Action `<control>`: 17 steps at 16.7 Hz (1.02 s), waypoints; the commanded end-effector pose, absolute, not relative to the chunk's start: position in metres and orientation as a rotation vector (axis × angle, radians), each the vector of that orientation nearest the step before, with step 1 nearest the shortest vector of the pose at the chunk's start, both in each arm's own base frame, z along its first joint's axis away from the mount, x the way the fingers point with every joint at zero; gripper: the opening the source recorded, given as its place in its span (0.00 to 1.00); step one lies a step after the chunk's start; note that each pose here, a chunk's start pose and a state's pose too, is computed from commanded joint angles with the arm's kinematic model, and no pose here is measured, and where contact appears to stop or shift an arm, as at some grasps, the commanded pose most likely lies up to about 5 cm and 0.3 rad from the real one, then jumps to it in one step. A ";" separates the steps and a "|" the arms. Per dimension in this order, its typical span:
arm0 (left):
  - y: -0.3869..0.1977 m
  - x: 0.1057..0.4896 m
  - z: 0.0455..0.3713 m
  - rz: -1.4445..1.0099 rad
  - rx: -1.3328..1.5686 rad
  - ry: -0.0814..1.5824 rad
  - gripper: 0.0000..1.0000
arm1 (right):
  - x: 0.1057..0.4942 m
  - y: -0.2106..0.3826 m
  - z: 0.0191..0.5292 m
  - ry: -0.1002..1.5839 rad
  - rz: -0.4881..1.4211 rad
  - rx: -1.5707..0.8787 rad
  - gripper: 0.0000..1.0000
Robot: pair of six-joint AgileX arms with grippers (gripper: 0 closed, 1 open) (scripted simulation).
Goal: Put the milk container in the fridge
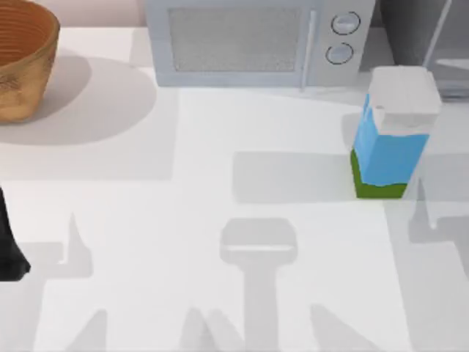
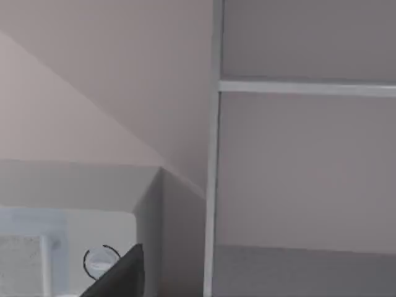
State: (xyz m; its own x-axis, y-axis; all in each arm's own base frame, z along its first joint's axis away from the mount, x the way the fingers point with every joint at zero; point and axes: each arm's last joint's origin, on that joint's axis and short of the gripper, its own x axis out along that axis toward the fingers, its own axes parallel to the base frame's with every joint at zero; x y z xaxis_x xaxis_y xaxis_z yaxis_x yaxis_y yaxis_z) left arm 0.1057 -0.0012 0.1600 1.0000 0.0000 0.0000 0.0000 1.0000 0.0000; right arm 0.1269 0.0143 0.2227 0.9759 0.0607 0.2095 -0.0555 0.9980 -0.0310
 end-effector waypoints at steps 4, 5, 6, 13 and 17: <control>-0.001 0.106 0.160 0.000 0.000 0.000 1.00 | 0.159 0.028 0.229 -0.198 0.053 -0.012 1.00; -0.001 0.106 0.160 0.000 0.000 0.000 1.00 | 0.169 0.033 0.228 -0.190 0.051 -0.008 1.00; -0.001 0.106 0.160 0.000 0.000 0.000 1.00 | 0.179 0.038 0.225 -0.182 0.048 -0.004 1.00; -0.001 0.106 0.160 0.000 0.000 0.000 1.00 | 0.240 0.085 0.178 -0.113 0.031 0.018 1.00; -0.001 0.106 0.160 0.000 0.000 0.000 1.00 | 0.258 0.109 0.131 -0.070 0.018 0.018 1.00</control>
State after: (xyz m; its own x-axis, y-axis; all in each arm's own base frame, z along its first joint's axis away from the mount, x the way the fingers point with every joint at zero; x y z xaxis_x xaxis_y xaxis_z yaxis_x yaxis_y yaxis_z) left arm 0.1057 -0.0012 0.1600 1.0000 0.0000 0.0000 0.0000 1.0000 0.0000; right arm 0.2576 0.1095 0.1312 0.9974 0.0171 0.0700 -0.0183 0.9997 0.0177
